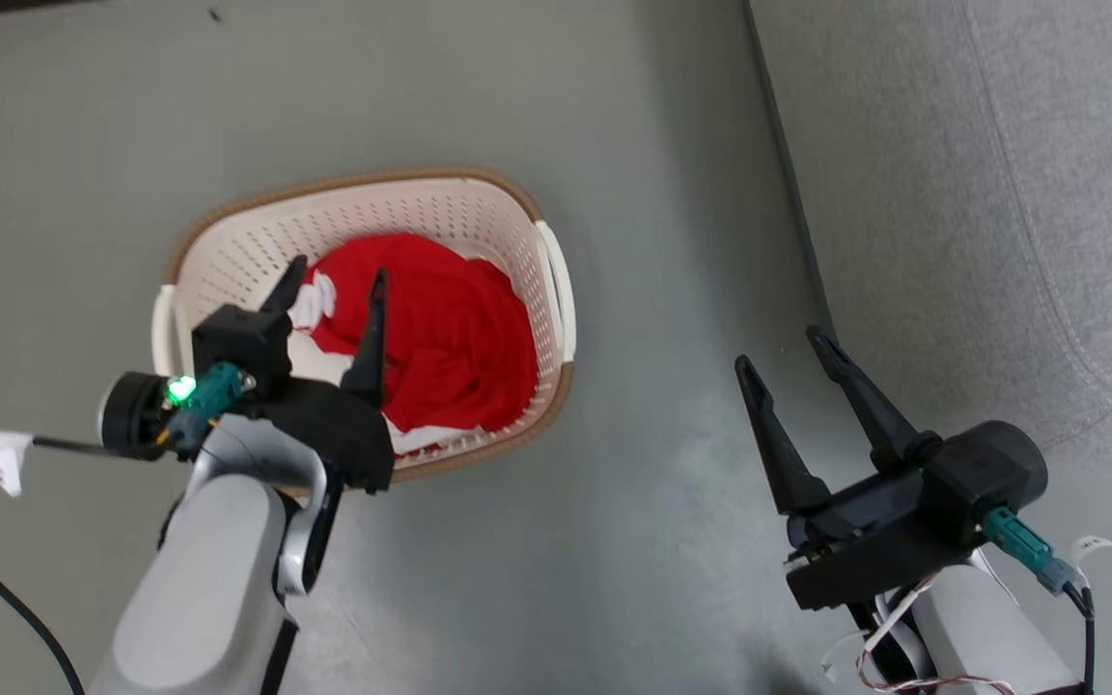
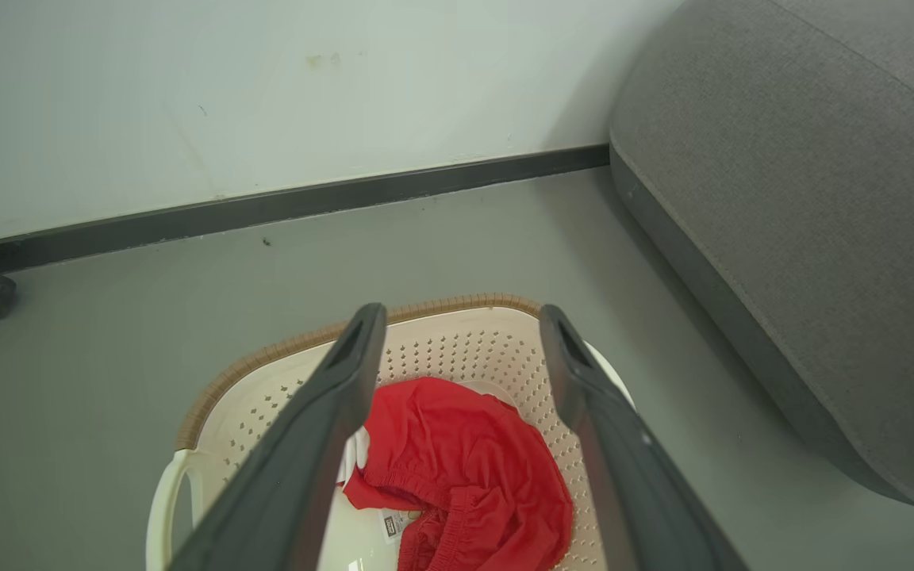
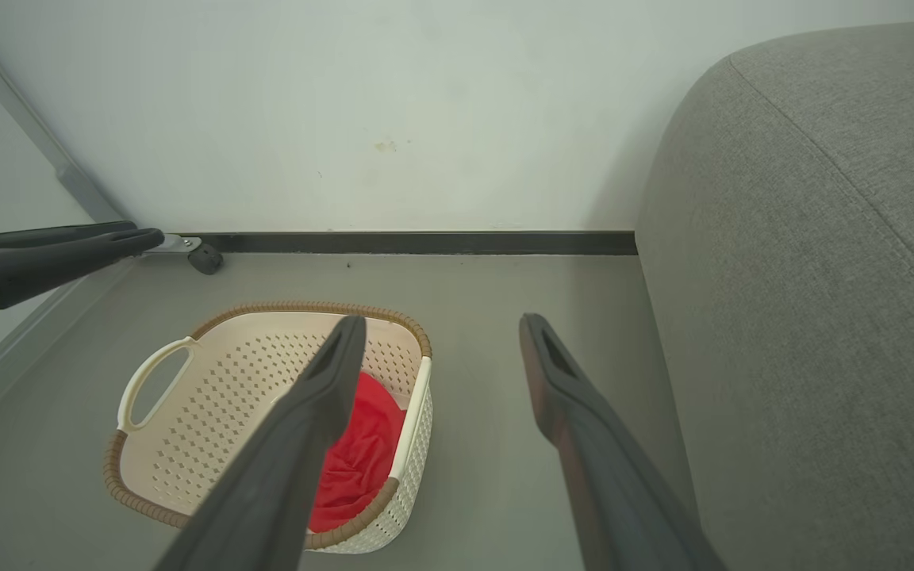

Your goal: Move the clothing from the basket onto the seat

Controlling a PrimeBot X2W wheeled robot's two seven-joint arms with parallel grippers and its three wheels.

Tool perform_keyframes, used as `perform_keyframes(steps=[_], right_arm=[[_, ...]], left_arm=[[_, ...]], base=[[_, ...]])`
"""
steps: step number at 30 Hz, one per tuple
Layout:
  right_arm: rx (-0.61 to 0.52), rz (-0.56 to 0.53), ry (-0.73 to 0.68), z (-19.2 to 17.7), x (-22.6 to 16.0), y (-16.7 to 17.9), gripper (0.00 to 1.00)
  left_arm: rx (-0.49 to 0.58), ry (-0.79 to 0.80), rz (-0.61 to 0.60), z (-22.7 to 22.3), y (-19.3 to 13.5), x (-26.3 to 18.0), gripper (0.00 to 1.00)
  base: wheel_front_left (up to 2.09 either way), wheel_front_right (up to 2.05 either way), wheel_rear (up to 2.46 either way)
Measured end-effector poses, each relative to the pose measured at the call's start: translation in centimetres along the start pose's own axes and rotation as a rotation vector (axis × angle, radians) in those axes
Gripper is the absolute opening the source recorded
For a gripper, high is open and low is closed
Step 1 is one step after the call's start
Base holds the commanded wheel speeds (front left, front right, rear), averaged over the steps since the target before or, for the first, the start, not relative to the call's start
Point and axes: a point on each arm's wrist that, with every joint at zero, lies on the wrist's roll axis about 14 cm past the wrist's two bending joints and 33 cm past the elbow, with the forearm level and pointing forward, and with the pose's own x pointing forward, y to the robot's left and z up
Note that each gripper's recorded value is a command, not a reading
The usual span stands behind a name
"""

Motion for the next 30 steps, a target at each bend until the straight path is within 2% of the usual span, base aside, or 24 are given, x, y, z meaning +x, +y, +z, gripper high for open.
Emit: perform_keyframes(steps=[7,21,30], right_arm=[[0.016,0.004,0.057,-2.5,1.2,-0.3,1.00],[0.037,0.006,0.133,-6.7,4.3,-1.8,1.00],[0.077,-0.035,0.207,-9.8,4.0,-3.2,1.00]], left_arm=[[0.018,0.156,-0.007,-4.3,0.9,3.6,1.00],[0.016,0.390,0.075,-12.1,6.1,9.3,1.00],[-0.029,0.499,0.079,-17.4,6.1,10.9,1.00]], base=[[0.00,0.00,0.00],[0.00,0.00,0.00],[0.00,0.00,0.00]])
